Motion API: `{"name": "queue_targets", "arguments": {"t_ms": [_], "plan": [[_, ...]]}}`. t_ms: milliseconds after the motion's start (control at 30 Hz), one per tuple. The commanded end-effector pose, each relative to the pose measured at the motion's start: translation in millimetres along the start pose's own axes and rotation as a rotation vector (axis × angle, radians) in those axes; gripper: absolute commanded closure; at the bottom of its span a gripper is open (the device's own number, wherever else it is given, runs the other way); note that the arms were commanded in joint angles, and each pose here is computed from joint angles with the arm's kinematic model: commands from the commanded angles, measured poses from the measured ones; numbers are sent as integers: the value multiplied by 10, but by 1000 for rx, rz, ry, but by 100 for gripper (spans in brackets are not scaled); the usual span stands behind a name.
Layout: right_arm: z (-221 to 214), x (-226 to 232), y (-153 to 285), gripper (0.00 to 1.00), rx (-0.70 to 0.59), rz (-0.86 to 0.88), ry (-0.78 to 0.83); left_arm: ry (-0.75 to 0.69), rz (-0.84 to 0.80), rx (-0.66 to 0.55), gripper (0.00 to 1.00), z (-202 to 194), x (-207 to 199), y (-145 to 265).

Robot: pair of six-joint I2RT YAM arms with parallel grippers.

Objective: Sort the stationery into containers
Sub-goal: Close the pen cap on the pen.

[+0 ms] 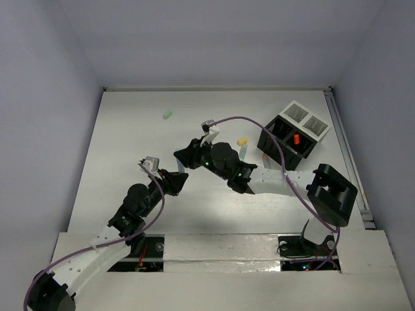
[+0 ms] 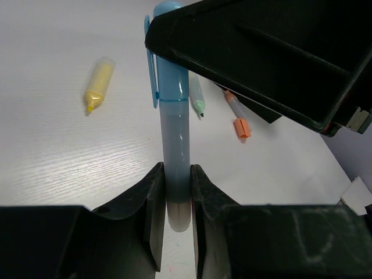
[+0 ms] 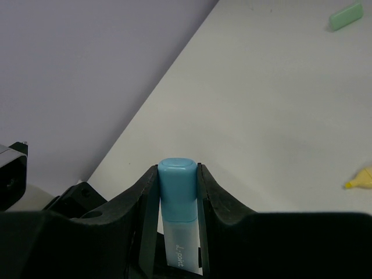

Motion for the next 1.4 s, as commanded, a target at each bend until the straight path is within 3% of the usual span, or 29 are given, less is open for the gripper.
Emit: {"name": "queue_targets", "arguments": {"t_ms": [0, 167, 400, 867, 1367], "plan": [[-167, 224, 169, 100, 105, 103, -15, 24, -14, -162, 100, 439, -142, -28], [-314, 96, 261, 100, 155, 70, -2, 41, -8, -200, 100, 617, -211, -40], [-540, -85, 462, 100, 259, -1, 37, 30, -11, -329, 100, 1255, -478, -12], [-1059, -486, 851, 100, 438, -159, 58, -5, 37, -421, 100, 1648, -562, -117], [-1346, -611, 1013, 100, 528, -173, 28, -26, -19, -503, 100, 2083, -834, -324]]}}
Point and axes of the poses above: each gripper's point midway between its finger pads, its own y axis back along the fingers, its own x axis along the line the jaws close on, z = x × y, the point moved 4 cm from there along y, back along the fingers, and after that the axes turned 2 degrees about -y, right-handed, at the moved point
